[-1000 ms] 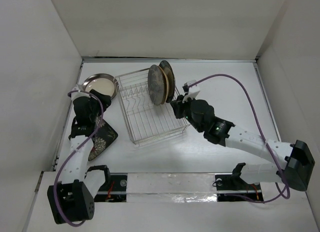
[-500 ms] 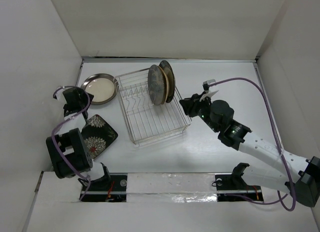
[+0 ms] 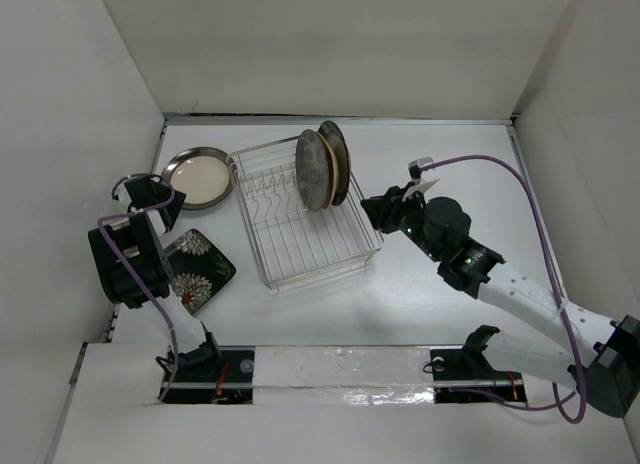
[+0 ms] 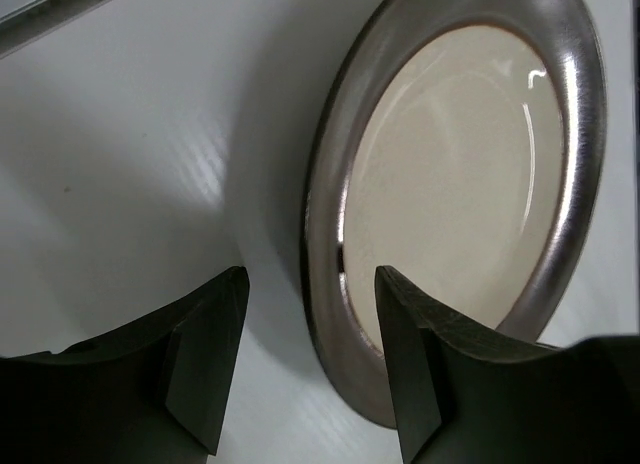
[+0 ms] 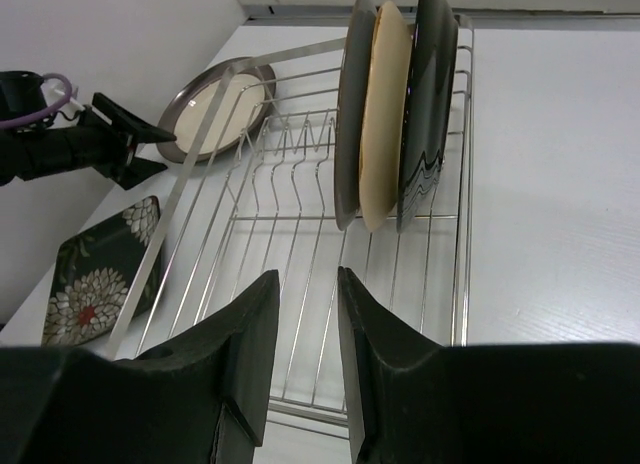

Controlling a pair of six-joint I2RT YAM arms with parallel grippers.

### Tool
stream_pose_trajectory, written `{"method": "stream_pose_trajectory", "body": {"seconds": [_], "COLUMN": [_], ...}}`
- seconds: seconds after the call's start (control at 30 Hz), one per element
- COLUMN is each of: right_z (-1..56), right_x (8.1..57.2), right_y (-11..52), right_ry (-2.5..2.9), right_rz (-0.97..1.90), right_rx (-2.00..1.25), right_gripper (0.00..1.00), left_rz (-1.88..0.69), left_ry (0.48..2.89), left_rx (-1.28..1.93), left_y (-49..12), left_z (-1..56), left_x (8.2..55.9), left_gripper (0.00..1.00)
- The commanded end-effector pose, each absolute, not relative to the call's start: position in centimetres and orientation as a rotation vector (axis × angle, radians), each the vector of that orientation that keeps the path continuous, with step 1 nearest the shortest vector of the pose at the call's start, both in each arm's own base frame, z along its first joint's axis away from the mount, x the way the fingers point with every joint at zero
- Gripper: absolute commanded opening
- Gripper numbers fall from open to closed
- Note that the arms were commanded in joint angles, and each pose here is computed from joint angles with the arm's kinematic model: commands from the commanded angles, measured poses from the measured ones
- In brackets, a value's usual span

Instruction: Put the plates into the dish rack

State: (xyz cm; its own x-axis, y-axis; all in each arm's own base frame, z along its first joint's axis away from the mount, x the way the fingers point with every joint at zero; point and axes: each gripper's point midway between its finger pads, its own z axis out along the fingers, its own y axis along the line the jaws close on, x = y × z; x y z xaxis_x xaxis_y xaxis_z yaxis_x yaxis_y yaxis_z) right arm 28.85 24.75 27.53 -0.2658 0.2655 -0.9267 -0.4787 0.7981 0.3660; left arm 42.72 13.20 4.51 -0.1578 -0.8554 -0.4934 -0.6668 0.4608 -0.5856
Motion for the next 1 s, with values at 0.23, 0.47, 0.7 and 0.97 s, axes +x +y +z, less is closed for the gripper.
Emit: {"method": "stream_pose_trajectory", "body": {"seconds": [0.23,0.47,0.7,0.97], "right_z": [28.8,28.8,28.8,28.5], "right_x": [29.3,29.6,29.8,29.9], "right_y": [24.5,24.1,23.9,24.1], "right_ry": [1.647,1.646,1.647,1.652], "right_rz": [0.731,0.714,0.703,0.699], "right_rx": [-0.146,-0.131,-0.120,-0.128], "right_gripper": [0.34,0.33,0.32,0.32], "left_rz": [-0.459,-0.497,-0.551,-0.325], "left_ry": [1.824,1.810,1.654,1.553], "left_rx": [-1.258,-1.248,-1.212,-0.996], "left_y": [13.3,13.3,14.5,17.1], "left_z": [4.8,4.7,7.3,17.9], "left_x": [46.1,47.4,47.4,47.1], "left_gripper": [0.50,0.13,0.00,0.00]}}
